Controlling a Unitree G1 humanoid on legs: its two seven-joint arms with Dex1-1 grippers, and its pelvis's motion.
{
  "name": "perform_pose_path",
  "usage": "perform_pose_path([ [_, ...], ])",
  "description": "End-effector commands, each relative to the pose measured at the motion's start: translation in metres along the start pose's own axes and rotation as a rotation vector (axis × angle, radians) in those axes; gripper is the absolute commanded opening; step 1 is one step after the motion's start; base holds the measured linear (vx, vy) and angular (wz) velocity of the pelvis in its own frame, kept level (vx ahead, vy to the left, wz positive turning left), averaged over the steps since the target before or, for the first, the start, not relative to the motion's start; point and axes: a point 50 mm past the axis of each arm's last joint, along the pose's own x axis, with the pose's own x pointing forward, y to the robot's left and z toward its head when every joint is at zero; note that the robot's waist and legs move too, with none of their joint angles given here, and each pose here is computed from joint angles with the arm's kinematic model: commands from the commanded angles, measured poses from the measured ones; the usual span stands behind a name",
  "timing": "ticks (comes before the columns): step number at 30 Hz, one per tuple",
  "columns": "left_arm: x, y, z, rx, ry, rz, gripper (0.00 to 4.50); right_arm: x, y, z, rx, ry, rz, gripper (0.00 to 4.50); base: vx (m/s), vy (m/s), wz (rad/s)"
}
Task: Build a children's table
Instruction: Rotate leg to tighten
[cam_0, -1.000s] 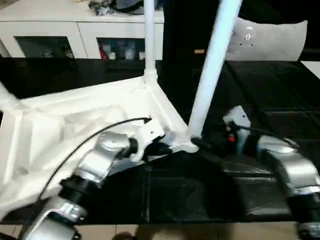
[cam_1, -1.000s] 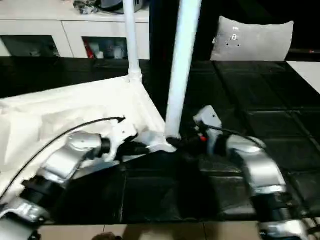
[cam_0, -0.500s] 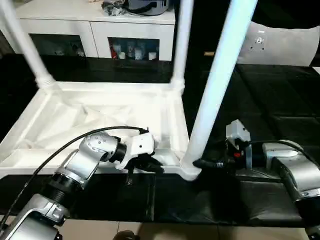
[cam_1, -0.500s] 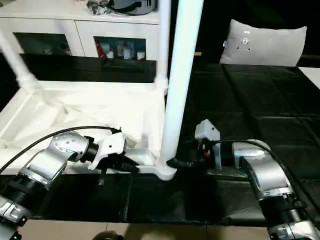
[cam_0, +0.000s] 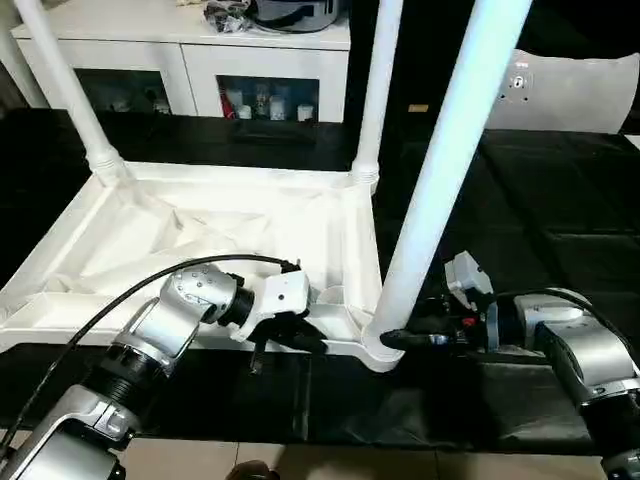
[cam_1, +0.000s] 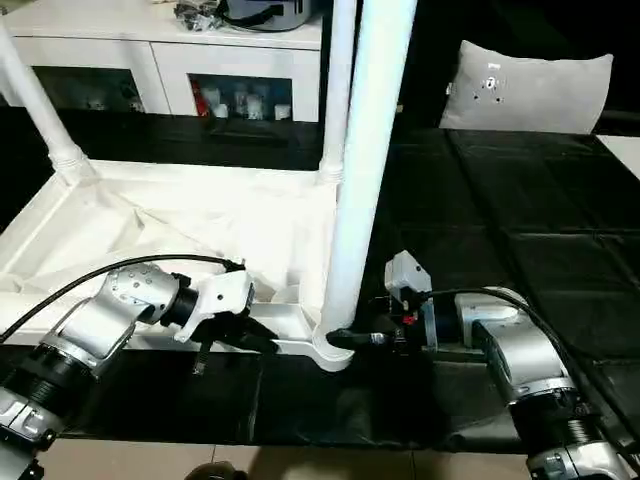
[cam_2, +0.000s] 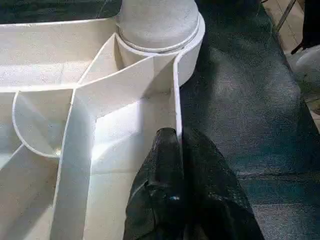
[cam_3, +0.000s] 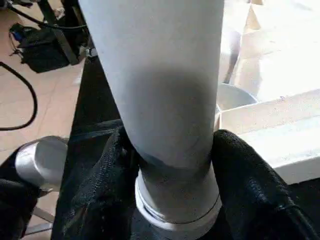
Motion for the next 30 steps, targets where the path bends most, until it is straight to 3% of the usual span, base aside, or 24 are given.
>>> perform_pose_path([
  [1, -0.001, 0.005, 0.014, 0.056, -0.036, 0.001, 0.0, -0.004, 0.004, -0.005, 0.041, -0.002, 0.051, 1.91, 0.0, 0.0, 0.0],
  [7, 0.003, 0.01, 0.018, -0.04, -0.096, 0.081, 0.0, 0.003, 0.003, 0.0, 0.081, -0.062, -0.038, 1.9, 0.0, 0.0, 0.0],
  [10, 0.013, 0.015, 0.026, -0.128, -0.146, 0.175, 0.0, 0.014, -0.013, 0.001, 0.112, -0.049, -0.276, 1.9, 0.0, 0.0, 0.0],
  [13, 0.025, 0.024, 0.037, -0.213, -0.192, 0.313, 0.0, 0.017, -0.041, -0.007, 0.227, -0.075, -0.539, 1.9, 0.0, 0.0, 0.0],
  [16, 0.035, 0.033, 0.043, -0.266, -0.19, 0.434, 0.0, 0.031, -0.055, -0.009, 0.287, -0.074, -0.706, 1.89, 0.0, 0.0, 0.0],
  [20, 0.042, 0.036, 0.048, -0.285, -0.193, 0.493, 0.0, 0.047, -0.053, 0.002, 0.307, -0.133, -0.715, 1.89, 0.0, 0.0, 0.0],
  [23, 0.046, 0.035, 0.051, -0.262, -0.18, 0.502, 0.0, 0.057, -0.049, 0.016, 0.303, -0.189, -0.706, 2.59, 0.0, 0.0, 0.0],
  [27, 0.044, 0.032, 0.048, -0.235, -0.155, 0.489, 0.0, 0.055, -0.047, 0.018, 0.26, -0.182, -0.687, 2.87, 0.0, 0.0, 0.0],
  [30, 0.039, 0.03, 0.044, -0.206, -0.145, 0.473, 0.0, 0.045, -0.044, 0.024, 0.18, -0.194, -0.641, 3.17, 0.0, 0.0, 0.0],
])
